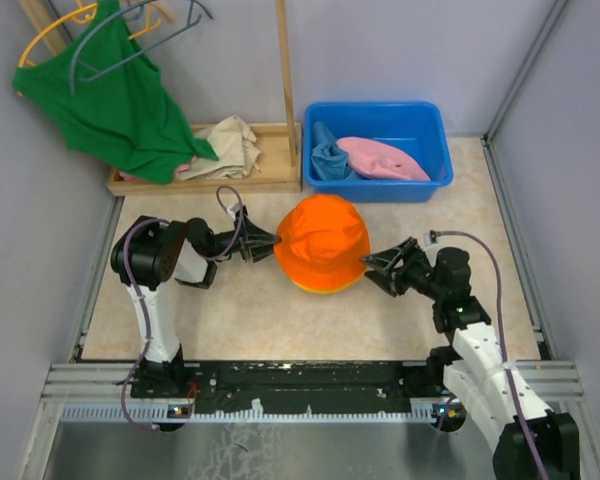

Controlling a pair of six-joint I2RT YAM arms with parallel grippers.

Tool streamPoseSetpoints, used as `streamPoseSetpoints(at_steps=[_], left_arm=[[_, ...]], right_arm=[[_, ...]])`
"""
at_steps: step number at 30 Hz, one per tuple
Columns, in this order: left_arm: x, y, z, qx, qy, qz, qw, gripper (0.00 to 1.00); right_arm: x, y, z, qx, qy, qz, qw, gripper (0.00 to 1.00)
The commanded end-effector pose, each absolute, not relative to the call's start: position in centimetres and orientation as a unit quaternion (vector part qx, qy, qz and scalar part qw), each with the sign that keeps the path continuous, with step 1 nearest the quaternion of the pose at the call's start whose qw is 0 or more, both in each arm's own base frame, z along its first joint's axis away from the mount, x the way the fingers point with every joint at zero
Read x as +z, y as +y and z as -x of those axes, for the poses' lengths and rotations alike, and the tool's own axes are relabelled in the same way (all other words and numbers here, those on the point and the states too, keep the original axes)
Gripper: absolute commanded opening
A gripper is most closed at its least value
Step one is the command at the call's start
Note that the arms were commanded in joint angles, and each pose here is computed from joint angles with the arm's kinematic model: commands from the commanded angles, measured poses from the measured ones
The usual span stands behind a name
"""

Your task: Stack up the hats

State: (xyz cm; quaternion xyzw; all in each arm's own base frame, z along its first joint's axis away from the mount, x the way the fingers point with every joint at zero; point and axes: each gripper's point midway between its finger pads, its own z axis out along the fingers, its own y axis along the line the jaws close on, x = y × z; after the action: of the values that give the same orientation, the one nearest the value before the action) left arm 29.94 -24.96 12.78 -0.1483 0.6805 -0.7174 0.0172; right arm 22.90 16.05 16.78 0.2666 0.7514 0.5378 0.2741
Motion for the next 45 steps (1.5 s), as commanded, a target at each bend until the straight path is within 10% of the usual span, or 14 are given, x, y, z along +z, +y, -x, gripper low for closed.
streamPoseSetpoints(at_steps=[1, 15, 45], left_arm=[[16.9, -25.1, -28.8, -0.755, 0.645, 0.034, 0.112, 0.4], [15.8, -26.4, -27.6, -0.753, 0.648, 0.043, 0.103, 0.12], [15.3, -28.8, -18.0, -0.745, 0.664, 0.062, 0.032, 0.13]], right_arm=[[15.5, 18.3, -21.3, 0.537, 0.756, -0.295, 0.229, 0.58], [15.1, 22.0, -19.9, 0.536, 0.759, -0.29, 0.227, 0.59], [13.3, 18.2, -20.8, 0.532, 0.717, -0.321, 0.316, 0.48]])
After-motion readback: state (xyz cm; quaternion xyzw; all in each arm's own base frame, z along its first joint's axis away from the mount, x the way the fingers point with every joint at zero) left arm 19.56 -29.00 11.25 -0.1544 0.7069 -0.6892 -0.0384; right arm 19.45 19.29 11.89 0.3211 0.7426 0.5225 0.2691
